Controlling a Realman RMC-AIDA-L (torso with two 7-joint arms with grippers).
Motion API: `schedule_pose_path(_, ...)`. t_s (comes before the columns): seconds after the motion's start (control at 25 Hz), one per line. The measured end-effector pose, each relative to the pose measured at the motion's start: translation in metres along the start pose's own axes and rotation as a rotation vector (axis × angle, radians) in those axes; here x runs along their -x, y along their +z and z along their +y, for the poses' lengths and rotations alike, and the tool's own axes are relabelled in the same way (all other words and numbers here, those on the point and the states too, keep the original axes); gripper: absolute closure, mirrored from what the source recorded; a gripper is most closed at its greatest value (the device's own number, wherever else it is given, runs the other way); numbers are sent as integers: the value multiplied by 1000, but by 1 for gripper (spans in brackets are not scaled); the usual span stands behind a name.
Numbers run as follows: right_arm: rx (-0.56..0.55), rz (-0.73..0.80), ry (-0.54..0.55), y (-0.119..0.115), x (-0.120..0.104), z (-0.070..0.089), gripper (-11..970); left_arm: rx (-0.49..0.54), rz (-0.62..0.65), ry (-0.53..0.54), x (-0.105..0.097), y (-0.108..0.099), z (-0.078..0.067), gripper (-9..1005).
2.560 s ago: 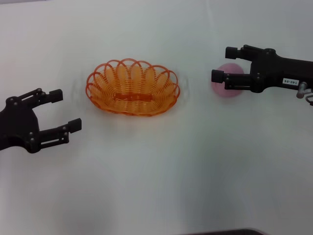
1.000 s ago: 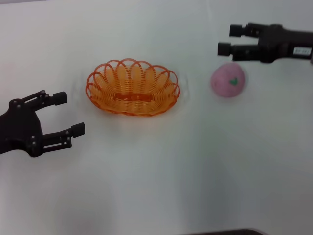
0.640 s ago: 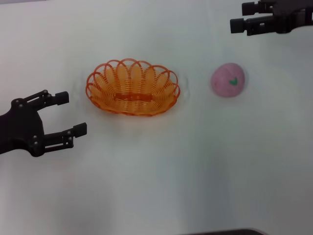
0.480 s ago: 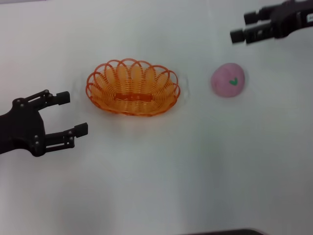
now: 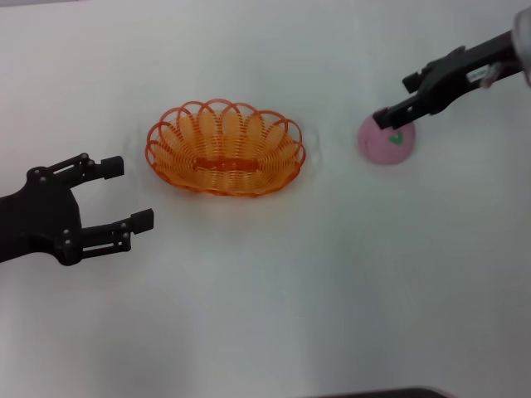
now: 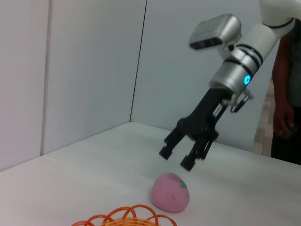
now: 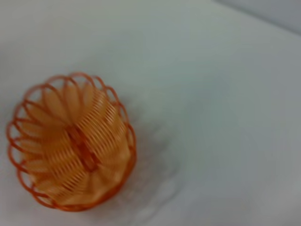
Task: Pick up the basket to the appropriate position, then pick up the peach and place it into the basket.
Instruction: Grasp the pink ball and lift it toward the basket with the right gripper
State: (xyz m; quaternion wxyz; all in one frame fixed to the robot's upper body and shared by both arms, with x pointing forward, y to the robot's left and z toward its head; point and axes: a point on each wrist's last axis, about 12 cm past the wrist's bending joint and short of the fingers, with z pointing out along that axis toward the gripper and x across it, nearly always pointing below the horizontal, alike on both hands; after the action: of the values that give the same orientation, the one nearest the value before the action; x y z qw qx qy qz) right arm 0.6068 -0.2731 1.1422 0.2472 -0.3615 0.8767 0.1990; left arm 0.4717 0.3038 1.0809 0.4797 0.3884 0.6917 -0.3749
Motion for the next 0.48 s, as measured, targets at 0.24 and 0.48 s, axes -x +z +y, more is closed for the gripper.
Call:
schedule_pose_path(0.24, -48, 89, -23, 20, 6, 9, 19, -4, -3, -11, 0, 1, 0, 137)
schedule_pose_path(0.48, -52, 100, -30, 23, 8, 10, 19, -6, -5, -17, -1, 3, 1, 137)
